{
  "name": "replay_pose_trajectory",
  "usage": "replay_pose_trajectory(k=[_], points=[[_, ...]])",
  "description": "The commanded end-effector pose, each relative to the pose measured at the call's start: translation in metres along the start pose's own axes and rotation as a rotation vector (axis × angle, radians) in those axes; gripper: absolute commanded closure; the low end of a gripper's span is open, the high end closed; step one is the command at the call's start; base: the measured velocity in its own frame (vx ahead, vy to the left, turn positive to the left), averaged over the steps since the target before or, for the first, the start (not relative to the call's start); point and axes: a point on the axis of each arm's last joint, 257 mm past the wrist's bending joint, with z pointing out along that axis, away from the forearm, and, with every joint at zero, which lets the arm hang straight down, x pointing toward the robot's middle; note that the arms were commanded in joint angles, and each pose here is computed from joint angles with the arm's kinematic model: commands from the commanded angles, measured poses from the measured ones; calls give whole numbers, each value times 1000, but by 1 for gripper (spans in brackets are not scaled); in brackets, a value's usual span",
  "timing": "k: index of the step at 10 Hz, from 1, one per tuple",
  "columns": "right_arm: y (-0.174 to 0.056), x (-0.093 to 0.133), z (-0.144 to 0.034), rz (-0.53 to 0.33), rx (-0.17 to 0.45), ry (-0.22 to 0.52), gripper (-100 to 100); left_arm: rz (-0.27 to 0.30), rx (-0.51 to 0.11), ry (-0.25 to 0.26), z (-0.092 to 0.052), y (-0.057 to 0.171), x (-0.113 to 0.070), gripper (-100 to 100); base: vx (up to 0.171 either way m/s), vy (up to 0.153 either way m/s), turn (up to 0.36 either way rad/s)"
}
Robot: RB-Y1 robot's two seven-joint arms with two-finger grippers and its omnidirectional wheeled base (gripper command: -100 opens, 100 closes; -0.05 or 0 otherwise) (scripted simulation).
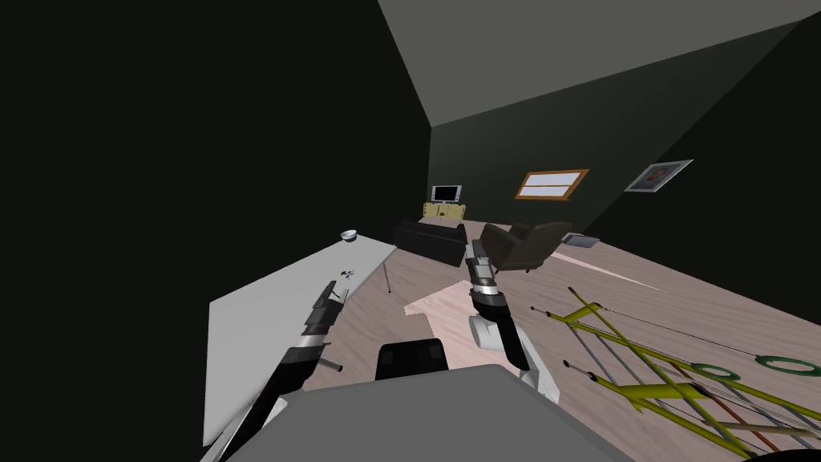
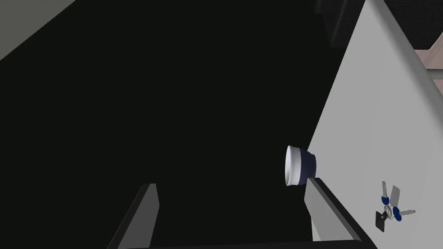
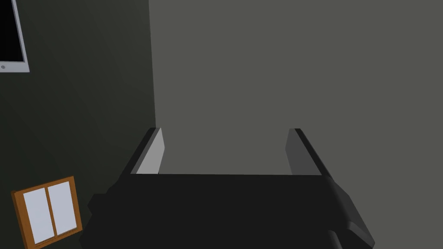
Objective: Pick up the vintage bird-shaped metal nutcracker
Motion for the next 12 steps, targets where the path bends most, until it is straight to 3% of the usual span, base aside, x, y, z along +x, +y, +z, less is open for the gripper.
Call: replay_pose_trajectory(k=[1, 2, 3, 4, 5, 7, 9, 11, 12], points=[[0, 0, 0, 0, 0, 0, 0, -3, -48, -4, -13, 16, -1, -100, 41, -109, -22], [0, 0, 0, 0, 0, 0, 0, -4, -116, -11, -29, 38, -10, -100, 31, -90, -57], [0, 0, 0, 0, 0, 0, 0, -4, -116, -11, -29, 38, -10, -100, 12, -64, -27], [0, 0, 0, 0, 0, 0, 0, -4, -185, -20, -46, 59, -21, -100, 24, -78, -61], [0, 0, 0, 0, 0, 0, 0, -4, -185, -20, -46, 59, -21, -100, 28, -70, -33], [0, 0, 0, 0, 0, 0, 0, 0, -315, -39, -83, 95, -40, -100, 33, -95, -78], [0, 0, 0, 0, 0, 0, 0, 1, -323, -42, -86, 98, -42, -100, 27, -63, -5], [0, 0, 0, 0, 0, 0, 0, 14, -462, -70, -133, 132, -63, -100, 47, -73, -92], [0, 0, 0, 0, 0, 0, 0, 14, -462, -70, -133, 132, -63, -100, 59, -69, -15]])
